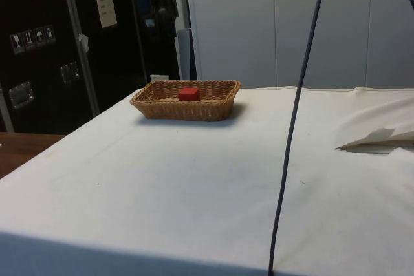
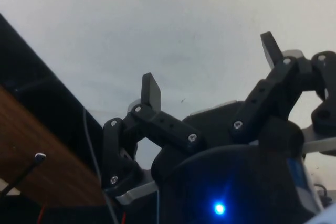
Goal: Pick up the cube and place it into the basket.
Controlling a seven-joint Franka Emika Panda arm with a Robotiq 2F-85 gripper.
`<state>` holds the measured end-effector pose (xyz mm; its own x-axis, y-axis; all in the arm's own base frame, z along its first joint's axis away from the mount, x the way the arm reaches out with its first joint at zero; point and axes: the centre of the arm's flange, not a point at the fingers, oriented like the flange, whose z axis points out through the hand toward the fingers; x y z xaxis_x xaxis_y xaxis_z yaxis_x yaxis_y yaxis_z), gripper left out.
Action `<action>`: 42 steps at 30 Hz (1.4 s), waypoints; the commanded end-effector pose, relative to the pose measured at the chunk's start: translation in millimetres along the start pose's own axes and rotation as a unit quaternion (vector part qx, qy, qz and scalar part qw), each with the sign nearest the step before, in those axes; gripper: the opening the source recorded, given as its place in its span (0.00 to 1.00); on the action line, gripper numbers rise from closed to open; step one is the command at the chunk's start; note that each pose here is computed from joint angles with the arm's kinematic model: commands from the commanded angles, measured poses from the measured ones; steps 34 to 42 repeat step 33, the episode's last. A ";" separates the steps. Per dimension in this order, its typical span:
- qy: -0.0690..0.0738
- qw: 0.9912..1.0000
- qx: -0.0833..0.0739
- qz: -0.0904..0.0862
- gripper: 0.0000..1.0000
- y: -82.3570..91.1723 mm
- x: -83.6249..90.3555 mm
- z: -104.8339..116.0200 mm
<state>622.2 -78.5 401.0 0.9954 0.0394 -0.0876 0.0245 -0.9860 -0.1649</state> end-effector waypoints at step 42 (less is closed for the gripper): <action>0.003 0.999 -0.044 -0.010 1.00 -68.7 -11.2 11.7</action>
